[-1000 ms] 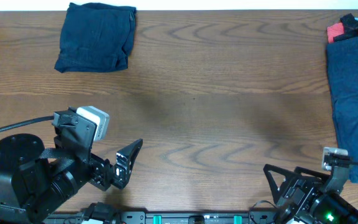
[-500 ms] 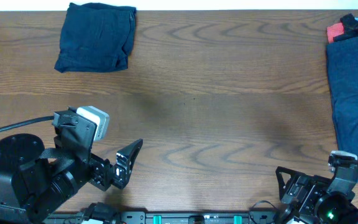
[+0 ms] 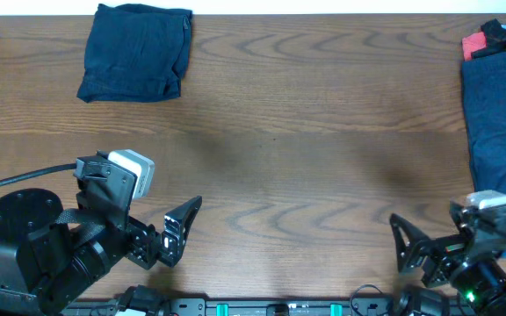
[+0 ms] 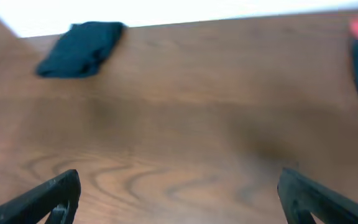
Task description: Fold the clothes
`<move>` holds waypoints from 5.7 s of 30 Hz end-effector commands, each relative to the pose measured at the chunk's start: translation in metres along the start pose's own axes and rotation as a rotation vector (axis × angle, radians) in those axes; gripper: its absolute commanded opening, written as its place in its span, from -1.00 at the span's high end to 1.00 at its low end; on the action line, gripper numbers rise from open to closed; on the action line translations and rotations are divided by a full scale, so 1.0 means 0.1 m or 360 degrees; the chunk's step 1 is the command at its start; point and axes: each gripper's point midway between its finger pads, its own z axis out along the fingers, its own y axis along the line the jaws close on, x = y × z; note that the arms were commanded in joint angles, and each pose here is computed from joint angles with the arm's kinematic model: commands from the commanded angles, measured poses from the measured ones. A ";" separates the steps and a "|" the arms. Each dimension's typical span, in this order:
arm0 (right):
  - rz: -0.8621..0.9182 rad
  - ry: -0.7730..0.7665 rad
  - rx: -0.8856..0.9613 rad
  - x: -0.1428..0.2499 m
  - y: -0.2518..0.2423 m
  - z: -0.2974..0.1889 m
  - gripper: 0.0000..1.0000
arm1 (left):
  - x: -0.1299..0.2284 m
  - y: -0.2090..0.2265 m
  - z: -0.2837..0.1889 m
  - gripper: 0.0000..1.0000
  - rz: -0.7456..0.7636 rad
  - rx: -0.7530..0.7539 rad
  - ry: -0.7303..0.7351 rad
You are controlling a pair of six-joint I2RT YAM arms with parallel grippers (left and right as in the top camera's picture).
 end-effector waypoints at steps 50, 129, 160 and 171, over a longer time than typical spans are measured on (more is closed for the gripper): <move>-0.0354 -0.0649 0.0258 0.92 -0.79 1.44 -0.98 | 0.00 -0.03 -0.01 -0.96 0.0027 0.0023 -0.0002; -0.0354 -0.0649 0.0259 0.92 -0.79 1.44 -0.98 | 1.42 1.37 1.24 -0.96 0.0112 -0.0639 -0.0931; -0.0354 -0.0649 0.0259 0.92 -0.79 1.44 -0.99 | 1.74 1.50 1.38 -0.96 0.0017 -0.0715 -0.0704; -0.0354 -0.0648 0.0259 0.92 -0.79 1.44 -0.98 | 1.74 1.50 1.38 -0.96 0.0017 -0.0714 -0.0704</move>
